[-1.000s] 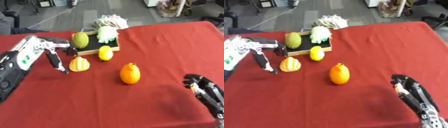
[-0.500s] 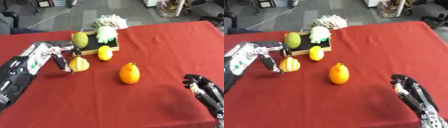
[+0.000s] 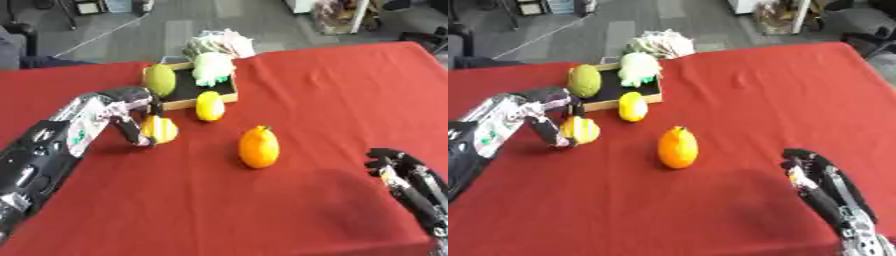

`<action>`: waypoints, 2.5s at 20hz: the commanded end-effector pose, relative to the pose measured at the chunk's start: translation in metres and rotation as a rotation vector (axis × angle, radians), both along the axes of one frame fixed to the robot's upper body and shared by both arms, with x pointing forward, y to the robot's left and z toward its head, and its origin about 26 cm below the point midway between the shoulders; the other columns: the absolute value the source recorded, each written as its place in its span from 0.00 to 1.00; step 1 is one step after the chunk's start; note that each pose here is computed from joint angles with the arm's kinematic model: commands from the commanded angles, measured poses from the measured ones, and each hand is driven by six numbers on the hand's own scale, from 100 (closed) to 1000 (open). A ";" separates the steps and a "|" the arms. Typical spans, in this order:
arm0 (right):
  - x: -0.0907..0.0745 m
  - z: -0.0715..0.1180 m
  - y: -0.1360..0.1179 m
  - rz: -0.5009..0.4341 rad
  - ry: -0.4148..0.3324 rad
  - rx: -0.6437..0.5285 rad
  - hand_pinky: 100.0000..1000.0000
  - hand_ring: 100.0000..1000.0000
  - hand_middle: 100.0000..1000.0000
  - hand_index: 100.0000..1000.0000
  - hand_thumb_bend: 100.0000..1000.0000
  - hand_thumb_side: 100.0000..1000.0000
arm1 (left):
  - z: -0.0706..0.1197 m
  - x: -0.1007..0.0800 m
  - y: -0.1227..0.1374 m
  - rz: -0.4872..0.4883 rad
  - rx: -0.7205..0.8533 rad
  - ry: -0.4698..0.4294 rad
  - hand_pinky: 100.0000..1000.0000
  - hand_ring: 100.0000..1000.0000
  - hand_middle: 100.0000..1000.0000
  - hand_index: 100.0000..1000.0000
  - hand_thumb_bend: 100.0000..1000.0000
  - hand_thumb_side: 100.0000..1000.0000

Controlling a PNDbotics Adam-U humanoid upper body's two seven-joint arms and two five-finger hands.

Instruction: Pick up objects on the table and place them in the box.

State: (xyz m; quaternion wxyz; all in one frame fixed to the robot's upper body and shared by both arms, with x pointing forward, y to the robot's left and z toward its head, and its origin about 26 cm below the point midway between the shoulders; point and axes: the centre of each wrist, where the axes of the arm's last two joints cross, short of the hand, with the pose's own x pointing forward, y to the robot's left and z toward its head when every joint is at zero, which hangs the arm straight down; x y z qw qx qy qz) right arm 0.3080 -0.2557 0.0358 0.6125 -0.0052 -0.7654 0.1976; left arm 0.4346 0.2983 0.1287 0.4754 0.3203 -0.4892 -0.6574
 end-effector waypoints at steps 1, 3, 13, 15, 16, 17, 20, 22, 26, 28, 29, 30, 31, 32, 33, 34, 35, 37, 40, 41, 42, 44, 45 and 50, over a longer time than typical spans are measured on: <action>0.002 0.007 -0.002 0.004 -0.024 -0.009 0.72 0.72 0.71 0.75 0.00 0.46 | 0.029 0.001 0.005 0.021 -0.039 -0.112 0.53 0.39 0.35 0.50 0.26 0.00; 0.002 0.007 -0.002 0.003 -0.023 -0.010 0.72 0.72 0.71 0.75 0.00 0.46 | 0.052 -0.001 0.006 0.028 -0.062 -0.176 0.53 0.39 0.35 0.51 0.28 0.00; 0.002 0.005 -0.001 0.016 -0.013 -0.013 0.72 0.72 0.71 0.76 0.00 0.46 | 0.083 0.024 0.005 0.238 -0.072 -0.409 0.59 0.43 0.39 0.55 0.36 0.00; 0.002 0.006 0.000 0.022 -0.014 -0.012 0.72 0.72 0.71 0.76 0.00 0.47 | 0.073 0.031 0.004 0.269 -0.072 -0.413 0.60 0.44 0.40 0.56 0.38 0.00; 0.002 0.006 0.001 0.024 -0.014 -0.011 0.72 0.72 0.71 0.76 0.00 0.47 | 0.068 0.034 0.003 0.279 -0.072 -0.415 0.61 0.44 0.40 0.57 0.39 0.00; 0.002 0.006 0.001 0.026 -0.015 -0.011 0.72 0.72 0.71 0.76 0.00 0.47 | 0.065 0.036 0.002 0.288 -0.073 -0.418 0.61 0.44 0.41 0.57 0.39 0.00; 0.003 0.007 0.002 0.030 -0.016 -0.009 0.72 0.72 0.71 0.76 0.00 0.47 | 0.056 0.042 -0.002 0.313 -0.070 -0.435 0.62 0.45 0.42 0.58 0.42 0.00; 0.004 0.008 0.003 0.033 -0.017 -0.009 0.72 0.72 0.71 0.76 0.00 0.48 | 0.052 0.045 -0.006 0.325 -0.069 -0.450 0.62 0.46 0.43 0.59 0.43 0.00; 0.004 0.009 0.004 0.040 -0.018 -0.007 0.72 0.72 0.71 0.76 0.00 0.48 | 0.047 0.048 -0.011 0.338 -0.065 -0.460 0.64 0.47 0.44 0.61 0.43 0.00; 0.005 0.009 0.005 0.043 -0.018 -0.007 0.72 0.72 0.71 0.76 0.00 0.48 | 0.044 0.049 -0.014 0.345 -0.067 -0.463 0.66 0.49 0.47 0.63 0.45 0.00; 0.005 0.009 0.005 0.043 -0.018 -0.006 0.72 0.72 0.71 0.76 0.00 0.48 | 0.042 0.049 -0.015 0.345 -0.068 -0.462 0.66 0.50 0.47 0.64 0.46 0.00; 0.005 0.009 0.005 0.043 -0.017 -0.006 0.72 0.72 0.71 0.76 0.00 0.48 | 0.041 0.049 -0.016 0.344 -0.067 -0.461 0.67 0.51 0.48 0.64 0.46 0.00; 0.005 0.009 0.005 0.043 -0.017 -0.006 0.72 0.72 0.71 0.76 0.00 0.48 | 0.039 0.050 -0.018 0.343 -0.066 -0.458 0.67 0.51 0.48 0.65 0.47 0.00; 0.005 0.009 0.005 0.044 -0.016 -0.006 0.72 0.72 0.71 0.76 0.00 0.48 | 0.037 0.050 -0.019 0.343 -0.063 -0.455 0.67 0.51 0.48 0.65 0.47 0.00; 0.005 0.009 0.006 0.046 -0.016 -0.005 0.72 0.72 0.71 0.76 0.00 0.48 | 0.035 0.050 -0.020 0.343 -0.058 -0.454 0.67 0.51 0.49 0.65 0.47 0.00; 0.005 0.009 0.006 0.047 -0.016 -0.004 0.72 0.72 0.71 0.76 0.00 0.48 | 0.034 0.050 -0.020 0.343 -0.051 -0.453 0.68 0.52 0.49 0.65 0.47 0.00; 0.005 0.009 0.007 0.049 -0.017 -0.003 0.72 0.72 0.71 0.76 0.00 0.48 | 0.032 0.050 -0.021 0.345 -0.045 -0.453 0.68 0.52 0.49 0.65 0.47 0.00; 0.006 0.010 0.007 0.050 -0.018 -0.003 0.72 0.72 0.71 0.76 0.00 0.48 | 0.029 0.050 -0.021 0.353 -0.030 -0.453 0.68 0.52 0.49 0.66 0.47 0.00; 0.006 0.010 0.007 0.049 -0.018 -0.002 0.72 0.72 0.71 0.76 0.00 0.49 | 0.022 0.050 -0.020 0.364 -0.013 -0.444 0.68 0.52 0.50 0.67 0.49 0.00; 0.006 0.010 0.007 0.049 -0.018 -0.002 0.72 0.72 0.71 0.76 0.00 0.49 | 0.020 0.050 -0.020 0.364 -0.008 -0.437 0.69 0.53 0.50 0.68 0.50 0.00; 0.006 0.010 0.007 0.048 -0.018 -0.001 0.72 0.72 0.71 0.76 0.00 0.49 | 0.018 0.050 -0.020 0.363 -0.003 -0.428 0.69 0.54 0.51 0.69 0.51 0.00; 0.007 0.010 0.007 0.049 -0.019 -0.001 0.72 0.72 0.71 0.76 0.00 0.49 | 0.013 0.049 -0.020 0.352 0.005 -0.400 0.71 0.56 0.54 0.71 0.55 0.00; 0.007 0.010 0.007 0.050 -0.019 -0.001 0.72 0.72 0.71 0.76 0.00 0.49 | 0.011 0.049 -0.021 0.344 0.007 -0.385 0.71 0.56 0.55 0.72 0.57 0.00; 0.007 0.010 0.007 0.048 -0.017 -0.001 0.72 0.72 0.71 0.76 0.00 0.49 | 0.010 0.048 -0.022 0.298 0.018 -0.328 0.75 0.64 0.64 0.76 0.69 0.15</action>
